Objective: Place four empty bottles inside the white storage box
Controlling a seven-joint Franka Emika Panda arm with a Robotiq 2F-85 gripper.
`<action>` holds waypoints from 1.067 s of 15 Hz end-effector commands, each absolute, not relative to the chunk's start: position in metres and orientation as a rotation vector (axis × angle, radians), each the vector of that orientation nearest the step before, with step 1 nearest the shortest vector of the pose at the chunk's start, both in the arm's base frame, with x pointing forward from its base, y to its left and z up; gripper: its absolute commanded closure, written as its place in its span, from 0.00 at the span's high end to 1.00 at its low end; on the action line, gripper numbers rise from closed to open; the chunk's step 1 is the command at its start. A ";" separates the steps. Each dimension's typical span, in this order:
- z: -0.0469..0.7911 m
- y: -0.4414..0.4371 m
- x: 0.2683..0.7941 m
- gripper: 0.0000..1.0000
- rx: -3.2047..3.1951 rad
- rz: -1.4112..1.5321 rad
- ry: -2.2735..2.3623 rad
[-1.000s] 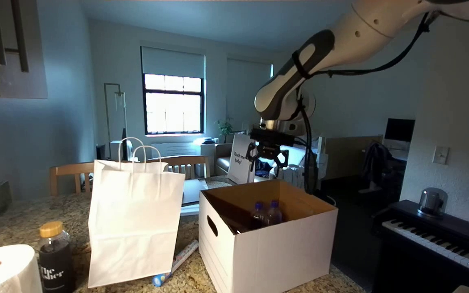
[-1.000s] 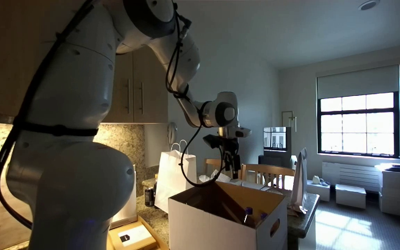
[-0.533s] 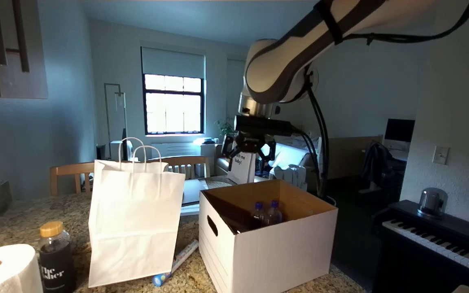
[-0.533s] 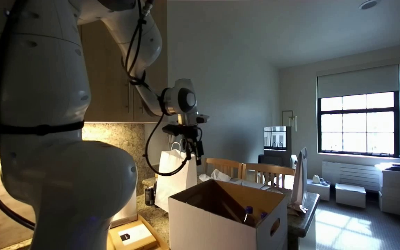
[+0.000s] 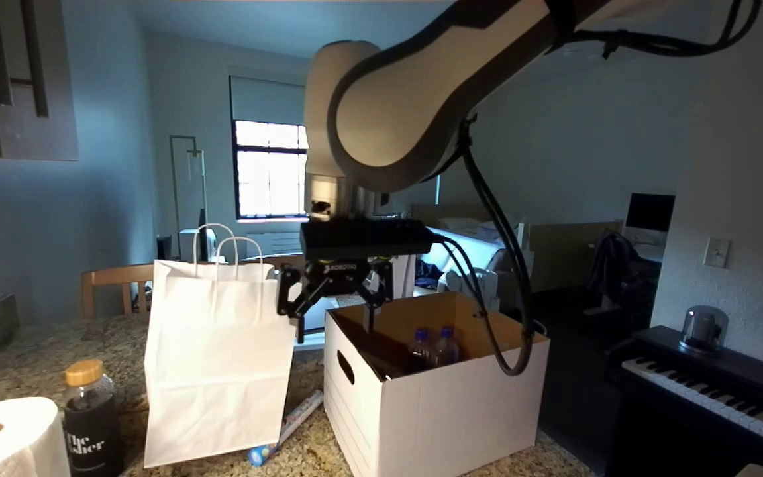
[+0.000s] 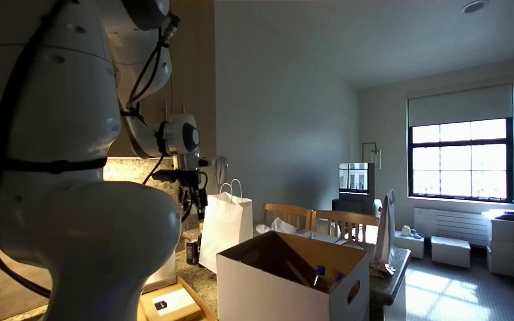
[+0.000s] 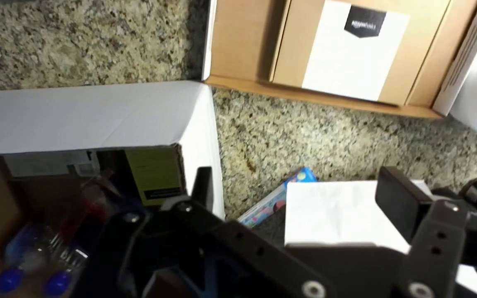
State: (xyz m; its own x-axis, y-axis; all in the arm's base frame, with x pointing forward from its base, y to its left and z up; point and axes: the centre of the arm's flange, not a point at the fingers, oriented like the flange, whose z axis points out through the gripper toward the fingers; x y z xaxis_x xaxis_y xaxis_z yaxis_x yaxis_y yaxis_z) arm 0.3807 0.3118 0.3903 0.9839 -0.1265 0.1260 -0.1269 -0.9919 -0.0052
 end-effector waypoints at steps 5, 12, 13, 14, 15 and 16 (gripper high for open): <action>0.287 0.441 0.384 1.00 3.050 -0.074 0.187; 0.181 0.519 0.359 1.00 2.934 -0.209 0.426; 0.175 0.525 0.355 1.00 2.929 -0.204 0.438; 0.172 0.530 0.350 1.00 2.929 -0.203 0.459; 0.170 0.533 0.344 1.00 2.927 -0.184 0.459; 0.171 0.533 0.338 1.00 2.929 -0.168 0.455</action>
